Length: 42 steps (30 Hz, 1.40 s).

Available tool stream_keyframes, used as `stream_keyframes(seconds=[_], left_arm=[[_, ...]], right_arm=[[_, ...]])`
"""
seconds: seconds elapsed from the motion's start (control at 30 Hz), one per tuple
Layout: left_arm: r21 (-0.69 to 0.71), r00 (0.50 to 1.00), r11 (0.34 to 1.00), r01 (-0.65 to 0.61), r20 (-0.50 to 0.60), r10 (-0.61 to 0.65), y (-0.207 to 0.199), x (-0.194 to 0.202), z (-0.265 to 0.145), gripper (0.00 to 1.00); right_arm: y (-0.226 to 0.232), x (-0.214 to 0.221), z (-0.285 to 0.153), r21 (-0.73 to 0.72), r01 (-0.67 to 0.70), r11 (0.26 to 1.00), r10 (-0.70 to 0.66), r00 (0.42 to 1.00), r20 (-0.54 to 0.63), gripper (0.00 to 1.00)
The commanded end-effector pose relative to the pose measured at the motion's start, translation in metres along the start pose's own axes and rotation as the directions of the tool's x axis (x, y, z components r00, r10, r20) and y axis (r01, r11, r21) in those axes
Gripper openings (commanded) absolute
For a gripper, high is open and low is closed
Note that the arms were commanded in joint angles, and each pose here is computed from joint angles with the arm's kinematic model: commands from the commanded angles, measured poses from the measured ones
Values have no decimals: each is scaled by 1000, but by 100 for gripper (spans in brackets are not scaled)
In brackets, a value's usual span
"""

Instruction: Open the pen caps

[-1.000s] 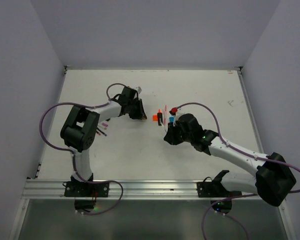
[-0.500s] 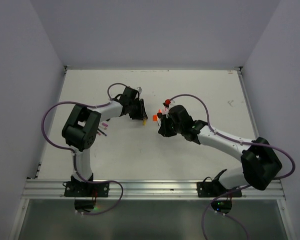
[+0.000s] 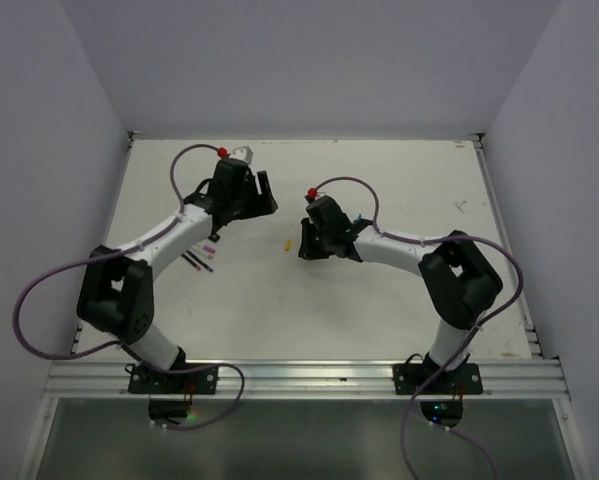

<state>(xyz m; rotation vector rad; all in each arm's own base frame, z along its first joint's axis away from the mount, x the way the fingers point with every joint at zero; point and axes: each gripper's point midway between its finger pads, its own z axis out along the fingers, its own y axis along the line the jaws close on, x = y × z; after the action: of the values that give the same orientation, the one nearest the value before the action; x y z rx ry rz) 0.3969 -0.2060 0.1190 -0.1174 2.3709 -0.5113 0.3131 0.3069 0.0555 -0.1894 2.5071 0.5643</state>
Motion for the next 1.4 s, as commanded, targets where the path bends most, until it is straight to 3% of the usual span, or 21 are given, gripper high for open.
stream_keyframes(seconds=[0.0, 0.13, 0.3, 0.67, 0.97, 1.2, 1.23, 1.37], left_arm=[[-95, 988, 995, -15, 151, 30, 21, -31, -42, 74], [-136, 983, 991, -15, 181, 40, 36, -22, -66, 89], [-152, 976, 988, 1, 215, 32, 48, -9, -91, 96], [-219, 979, 975, 35, 205, 10, 77, 25, -109, 98], [-238, 974, 970, 49, 225, 7, 80, 20, -113, 100], [-296, 974, 951, 88, 227, -19, 92, 18, -107, 100], [-307, 973, 946, 104, 227, -33, 94, 18, -106, 100], [-365, 976, 921, 134, 212, -58, 108, 19, -94, 100]], right_arm=[[10, -21, 9, 4, -38, 999, 37, 998, 44, 6], [6, -17, 27, 33, -50, 998, 49, 999, 22, 9], [5, -18, 40, 48, -58, 997, 58, 998, 18, 11], [-7, -18, 48, 107, -74, 992, 71, 997, 33, 34], [6, -43, 15, 70, -66, 995, 58, 993, 102, 40], [24, -74, -54, -5, -5, 1000, 6, 978, 210, 61], [24, -75, -61, -8, 20, 1000, -18, 975, 223, 71], [21, -78, -99, -7, 88, 996, -83, 959, 273, 93]])
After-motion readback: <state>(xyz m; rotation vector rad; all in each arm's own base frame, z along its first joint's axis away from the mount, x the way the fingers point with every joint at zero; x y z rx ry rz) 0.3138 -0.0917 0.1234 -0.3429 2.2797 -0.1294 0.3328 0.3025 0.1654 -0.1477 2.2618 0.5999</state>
